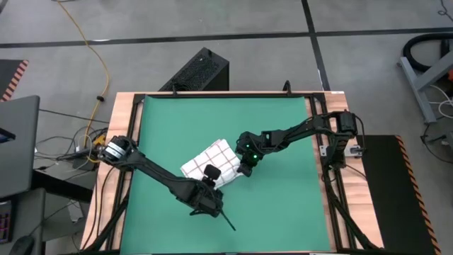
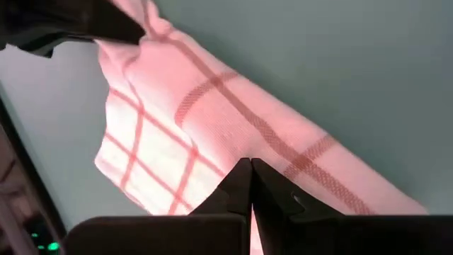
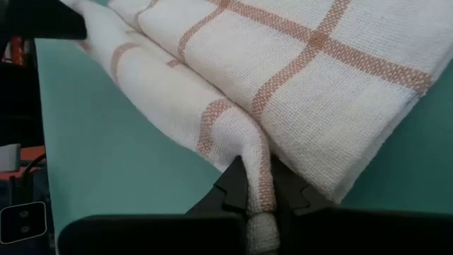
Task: Roll towel into tight, uniform cylinder
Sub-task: Roll the kitchen towel on the table
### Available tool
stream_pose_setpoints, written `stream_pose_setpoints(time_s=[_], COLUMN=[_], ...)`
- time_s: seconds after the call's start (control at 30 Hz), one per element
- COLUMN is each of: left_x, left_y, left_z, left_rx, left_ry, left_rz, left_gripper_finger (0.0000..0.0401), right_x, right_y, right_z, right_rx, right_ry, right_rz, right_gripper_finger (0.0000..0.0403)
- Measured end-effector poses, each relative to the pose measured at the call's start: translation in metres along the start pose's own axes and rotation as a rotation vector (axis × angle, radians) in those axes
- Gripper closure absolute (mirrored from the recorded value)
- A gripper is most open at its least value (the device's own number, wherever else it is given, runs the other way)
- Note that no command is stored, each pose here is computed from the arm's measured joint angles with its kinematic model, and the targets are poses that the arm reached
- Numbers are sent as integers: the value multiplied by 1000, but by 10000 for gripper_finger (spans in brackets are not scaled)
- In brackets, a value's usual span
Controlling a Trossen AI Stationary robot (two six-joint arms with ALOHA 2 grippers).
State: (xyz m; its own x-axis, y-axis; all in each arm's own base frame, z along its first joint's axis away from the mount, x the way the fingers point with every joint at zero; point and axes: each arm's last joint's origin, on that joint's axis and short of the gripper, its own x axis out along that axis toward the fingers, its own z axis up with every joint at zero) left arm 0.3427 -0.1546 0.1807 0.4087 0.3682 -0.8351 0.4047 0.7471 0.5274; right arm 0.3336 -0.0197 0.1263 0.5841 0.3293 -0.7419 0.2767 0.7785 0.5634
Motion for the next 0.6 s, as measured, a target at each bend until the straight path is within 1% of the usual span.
stream_pose_setpoints(time_s=[0.07,0.2,0.3,0.4,0.47,0.6], left_x=[3,6,10,13,8,-18], left_y=[-3,-8,-11,-14,-13,-6], left_z=[0,-3,-11,-20,-23,-23], left_rx=[-24,-36,-49,-58,-75,-148], left_ry=[-18,-14,22,66,71,-7], left_rz=[0,-1,-5,38,77,140], left_gripper_finger=[401,401,401,401,401,401], right_x=[0,0,0,0,0,0], right_y=[0,0,0,0,0,0], right_z=[0,0,0,0,0,0], right_rx=[0,0,0,0,0,0], right_ry=[0,0,0,0,0,0], right_rz=[0,0,1,0,0,1], right_gripper_finger=[366,366,366,365,365,365])
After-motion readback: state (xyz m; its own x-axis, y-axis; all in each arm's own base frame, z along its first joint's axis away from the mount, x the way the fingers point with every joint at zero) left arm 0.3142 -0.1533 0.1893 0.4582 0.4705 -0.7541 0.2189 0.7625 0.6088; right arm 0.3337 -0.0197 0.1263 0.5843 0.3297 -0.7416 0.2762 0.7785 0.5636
